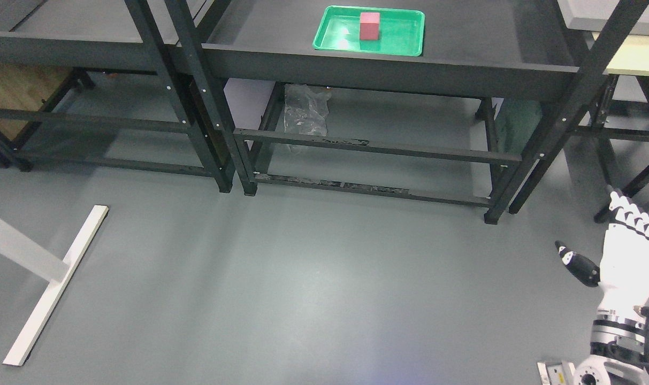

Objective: Pick pink block from left shelf to tray
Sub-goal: 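Approach the shelf and bring the right hand beside the green tray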

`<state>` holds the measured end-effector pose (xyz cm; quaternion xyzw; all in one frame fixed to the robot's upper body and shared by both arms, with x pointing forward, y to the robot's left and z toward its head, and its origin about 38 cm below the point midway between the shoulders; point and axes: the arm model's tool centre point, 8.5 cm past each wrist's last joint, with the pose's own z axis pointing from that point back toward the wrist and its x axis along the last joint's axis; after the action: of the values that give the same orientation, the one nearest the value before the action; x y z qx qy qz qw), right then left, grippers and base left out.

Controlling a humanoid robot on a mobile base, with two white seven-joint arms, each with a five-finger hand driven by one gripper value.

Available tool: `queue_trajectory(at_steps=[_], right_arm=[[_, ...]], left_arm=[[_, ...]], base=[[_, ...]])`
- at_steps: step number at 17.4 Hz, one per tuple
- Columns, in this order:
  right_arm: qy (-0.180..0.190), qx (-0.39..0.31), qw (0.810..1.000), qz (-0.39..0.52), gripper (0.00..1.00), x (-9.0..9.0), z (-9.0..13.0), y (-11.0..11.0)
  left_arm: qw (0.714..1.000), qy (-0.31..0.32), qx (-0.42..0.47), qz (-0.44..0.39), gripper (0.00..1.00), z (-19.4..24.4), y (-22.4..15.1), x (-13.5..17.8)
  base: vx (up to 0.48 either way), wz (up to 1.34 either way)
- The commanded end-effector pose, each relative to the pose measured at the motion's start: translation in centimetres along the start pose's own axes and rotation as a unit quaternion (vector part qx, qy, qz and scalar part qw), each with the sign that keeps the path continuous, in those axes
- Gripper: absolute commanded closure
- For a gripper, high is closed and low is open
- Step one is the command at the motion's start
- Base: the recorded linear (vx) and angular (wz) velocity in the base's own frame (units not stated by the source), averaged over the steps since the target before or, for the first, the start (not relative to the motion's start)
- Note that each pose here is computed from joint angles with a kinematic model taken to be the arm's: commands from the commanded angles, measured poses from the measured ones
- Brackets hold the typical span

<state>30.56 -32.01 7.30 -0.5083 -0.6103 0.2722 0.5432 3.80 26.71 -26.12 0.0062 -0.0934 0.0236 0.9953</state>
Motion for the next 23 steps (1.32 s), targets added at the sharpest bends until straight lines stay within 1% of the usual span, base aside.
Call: queue_trajectory(at_steps=[1, 6, 10, 14, 16, 23], right_arm=[[0.001, 0.004, 1.000, -0.029, 0.00, 1.0, 0.8, 0.3], [-0.010, 0.011, 0.999, -0.041, 0.00, 1.1, 1.9, 0.3], [-0.006, 0.008, 0.999, -0.039, 0.00, 0.9, 1.9, 0.1], [0.008, -0.003, 0.998, -0.057, 0.00, -0.1, 1.9, -0.8], [-0.005, 0.001, 0.998, -0.062, 0.00, -0.2, 2.0, -1.0], [-0.006, 0.005, 0.998, -0.061, 0.00, -0.2, 1.9, -1.0]], left_arm=[[1.000, 0.007, 0.009, -0.002, 0.00, 0.2, 1.2, -0.6], [1.000, 0.007, 0.009, -0.002, 0.00, 0.2, 1.2, -0.6], [1.000, 0.007, 0.009, -0.002, 0.00, 0.2, 1.2, -0.6], [1.000, 0.007, 0.009, -0.002, 0.00, 0.2, 1.2, -0.6], [1.000, 0.007, 0.009, -0.002, 0.00, 0.2, 1.2, -0.6], [1.000, 0.007, 0.009, -0.002, 0.00, 0.2, 1.2, -0.6]], base=[[0.057, -0.17], [0.031, -0.02], [0.064, 0.02], [0.131, 0.04], [0.182, 0.15], [0.226, 0.20]])
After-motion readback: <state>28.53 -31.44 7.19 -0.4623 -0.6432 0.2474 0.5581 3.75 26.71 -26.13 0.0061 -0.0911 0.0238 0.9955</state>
